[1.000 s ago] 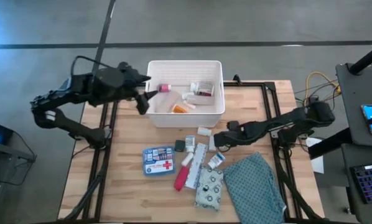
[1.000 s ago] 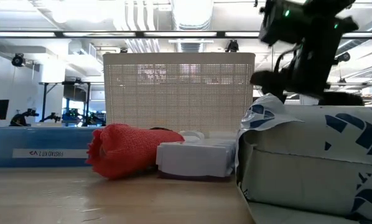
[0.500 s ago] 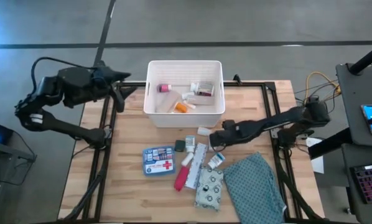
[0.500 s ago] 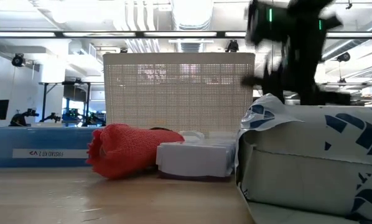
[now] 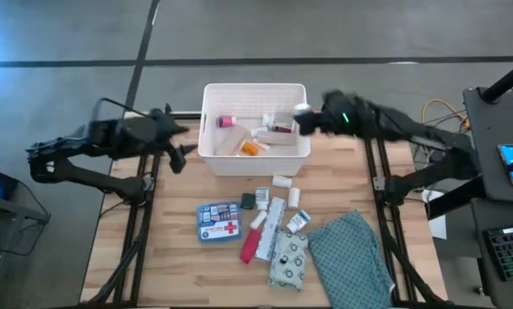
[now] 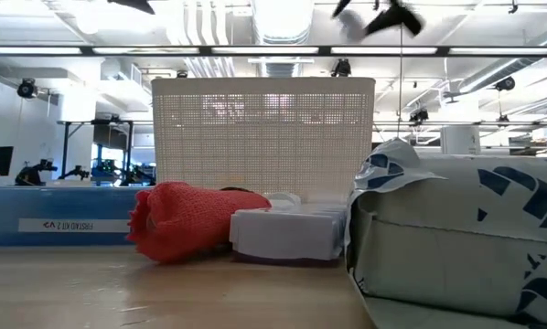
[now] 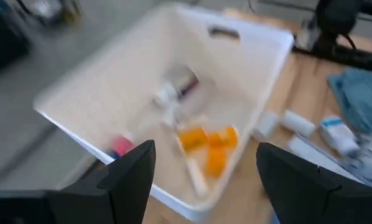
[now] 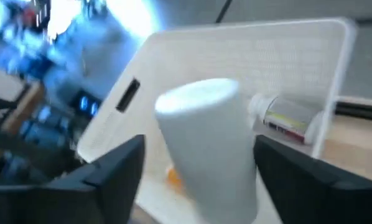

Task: Pick & place medical supplies in basket/bin
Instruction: Put the white bottle into the white bin, then put the white and blue bottle into the white bin

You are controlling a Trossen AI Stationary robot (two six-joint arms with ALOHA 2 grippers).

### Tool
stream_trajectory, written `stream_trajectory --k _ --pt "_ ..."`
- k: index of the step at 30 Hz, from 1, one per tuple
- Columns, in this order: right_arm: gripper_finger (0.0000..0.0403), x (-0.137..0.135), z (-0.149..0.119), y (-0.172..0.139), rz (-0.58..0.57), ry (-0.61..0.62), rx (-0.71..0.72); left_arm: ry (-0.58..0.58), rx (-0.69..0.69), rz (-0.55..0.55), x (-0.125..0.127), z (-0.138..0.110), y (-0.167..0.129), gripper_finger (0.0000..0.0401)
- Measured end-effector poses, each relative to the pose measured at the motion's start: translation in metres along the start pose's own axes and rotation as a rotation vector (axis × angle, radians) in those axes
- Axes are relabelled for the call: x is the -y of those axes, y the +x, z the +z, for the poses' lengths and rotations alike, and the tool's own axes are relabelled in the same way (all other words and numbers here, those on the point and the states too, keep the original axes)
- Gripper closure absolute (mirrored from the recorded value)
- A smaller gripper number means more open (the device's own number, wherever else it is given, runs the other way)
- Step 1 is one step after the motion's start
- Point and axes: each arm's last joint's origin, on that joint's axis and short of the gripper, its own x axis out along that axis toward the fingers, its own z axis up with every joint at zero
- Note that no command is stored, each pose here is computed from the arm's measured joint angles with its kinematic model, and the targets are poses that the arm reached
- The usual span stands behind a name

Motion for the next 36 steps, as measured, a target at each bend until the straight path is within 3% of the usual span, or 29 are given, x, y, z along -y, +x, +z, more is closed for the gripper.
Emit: stream_trajectory --k 2,5,8,10,13,16,19,27,31,36 --pt "0.0085 0.011 0.022 0.026 0.035 0.009 -0.111 -0.056 -0.057 -0.025 0.004 -0.011 0.012 0.0144" --pt "0.0047 0.024 0.044 0.058 0.176 -0.01 -0.304 -0.159 -0.124 -0.065 0.012 -0.025 0.033 0.0144" --pt "0.0035 0.029 0.053 0.062 0.252 -0.062 -0.417 -0.246 -0.148 -0.153 0.026 -0.035 0.057 0.0144" --pt "0.0033 0.031 0.053 0.053 0.212 -0.155 -0.472 -0.261 -0.121 -0.261 0.041 -0.039 0.073 0.0144" --pt "0.0032 0.036 0.045 0.028 0.032 -0.306 -0.504 -0.259 -0.075 -0.405 0.067 -0.045 0.097 0.0144" --pt "0.0031 0.041 0.039 -0.005 -0.146 -0.43 -0.446 -0.215 -0.148 -0.43 0.093 -0.061 0.122 0.0144" --pt "0.0031 0.044 0.032 -0.032 -0.22 -0.484 -0.362 -0.214 -0.263 -0.372 0.114 -0.076 0.151 0.0144" --pt "0.0031 0.063 0.022 -0.073 -0.247 -0.345 -0.246 -0.404 -0.476 -0.125 0.161 -0.069 0.226 0.0144" --pt "0.003 0.075 0.013 -0.082 -0.253 -0.345 -0.241 -0.394 -0.554 0.033 0.183 -0.056 0.256 0.0144" --pt "0.003 0.088 0.002 -0.088 -0.263 -0.346 -0.248 -0.317 -0.708 0.185 0.204 -0.057 0.289 0.0144"
